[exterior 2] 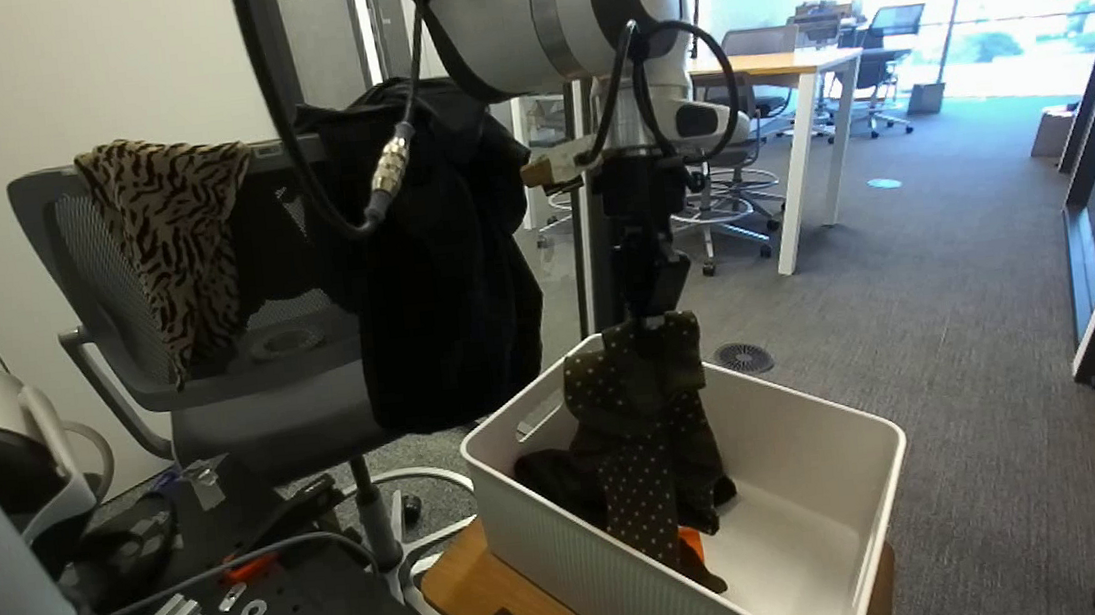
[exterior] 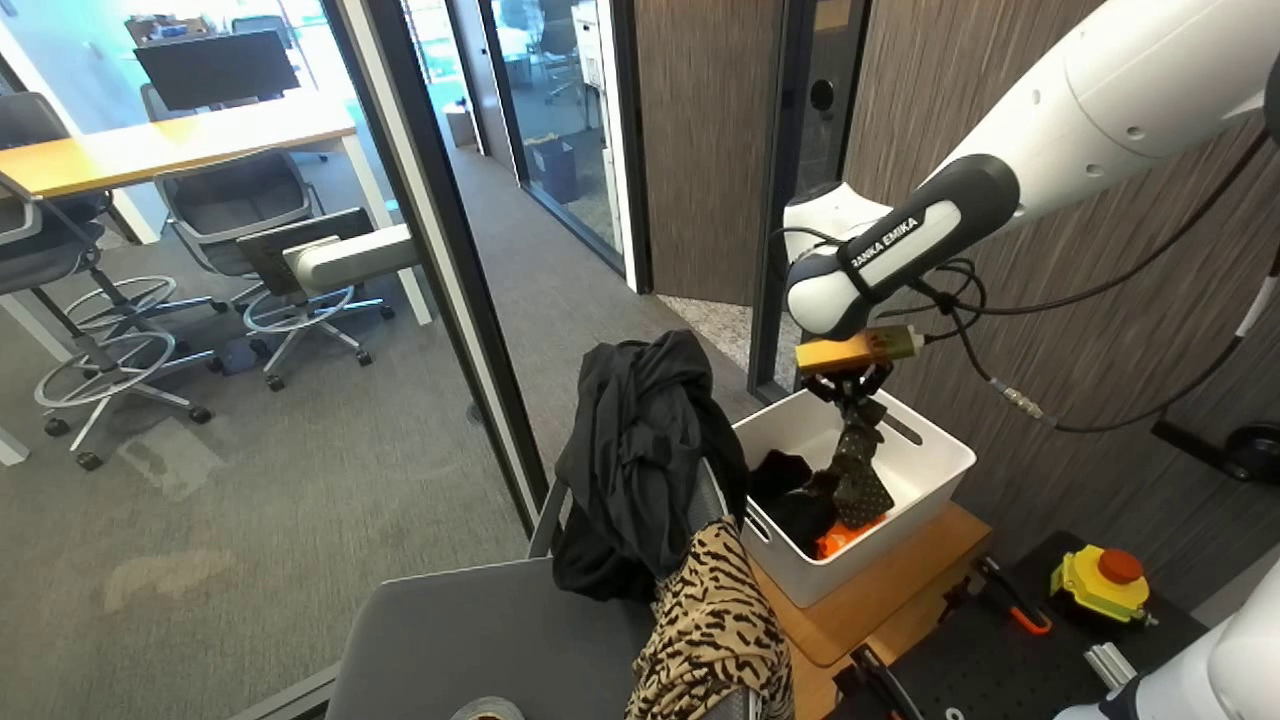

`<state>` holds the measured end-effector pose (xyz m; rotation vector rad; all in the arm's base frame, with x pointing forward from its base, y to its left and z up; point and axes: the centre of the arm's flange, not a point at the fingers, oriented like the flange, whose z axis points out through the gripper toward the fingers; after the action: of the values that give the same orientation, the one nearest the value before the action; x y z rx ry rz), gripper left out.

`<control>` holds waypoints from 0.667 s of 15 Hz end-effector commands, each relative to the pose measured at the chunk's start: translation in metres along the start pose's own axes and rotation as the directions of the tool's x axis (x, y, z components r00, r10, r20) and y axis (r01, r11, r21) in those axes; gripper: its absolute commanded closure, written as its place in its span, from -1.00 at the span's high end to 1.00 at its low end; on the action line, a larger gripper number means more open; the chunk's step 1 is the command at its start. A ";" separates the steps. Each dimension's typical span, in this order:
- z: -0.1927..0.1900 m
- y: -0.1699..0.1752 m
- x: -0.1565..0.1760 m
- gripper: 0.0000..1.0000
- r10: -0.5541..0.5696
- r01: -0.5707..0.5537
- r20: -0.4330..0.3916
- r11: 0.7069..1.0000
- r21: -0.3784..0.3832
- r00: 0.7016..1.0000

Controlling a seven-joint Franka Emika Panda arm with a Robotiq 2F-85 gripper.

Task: Pick up the cloth with green and white dots from the chair's headrest and place it inside the box

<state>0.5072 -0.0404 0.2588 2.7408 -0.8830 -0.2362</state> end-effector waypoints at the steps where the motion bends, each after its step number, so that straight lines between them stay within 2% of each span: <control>1: 0.013 -0.004 0.007 -0.83 0.008 -0.011 0.036 0.998 0.062 0.999; 2: 0.015 -0.004 0.007 -0.31 0.020 -0.023 0.055 0.997 0.070 0.998; 3: 0.016 -0.003 0.007 -0.32 0.024 -0.030 0.067 0.996 0.080 0.997; 4: 0.017 -0.002 0.007 -0.24 0.029 -0.036 0.080 0.996 0.088 0.996; 10: 0.009 -0.002 0.004 0.68 0.026 -0.042 0.113 0.990 0.138 0.993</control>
<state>0.5067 -0.0451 0.2385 2.8247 -1.0102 -0.3438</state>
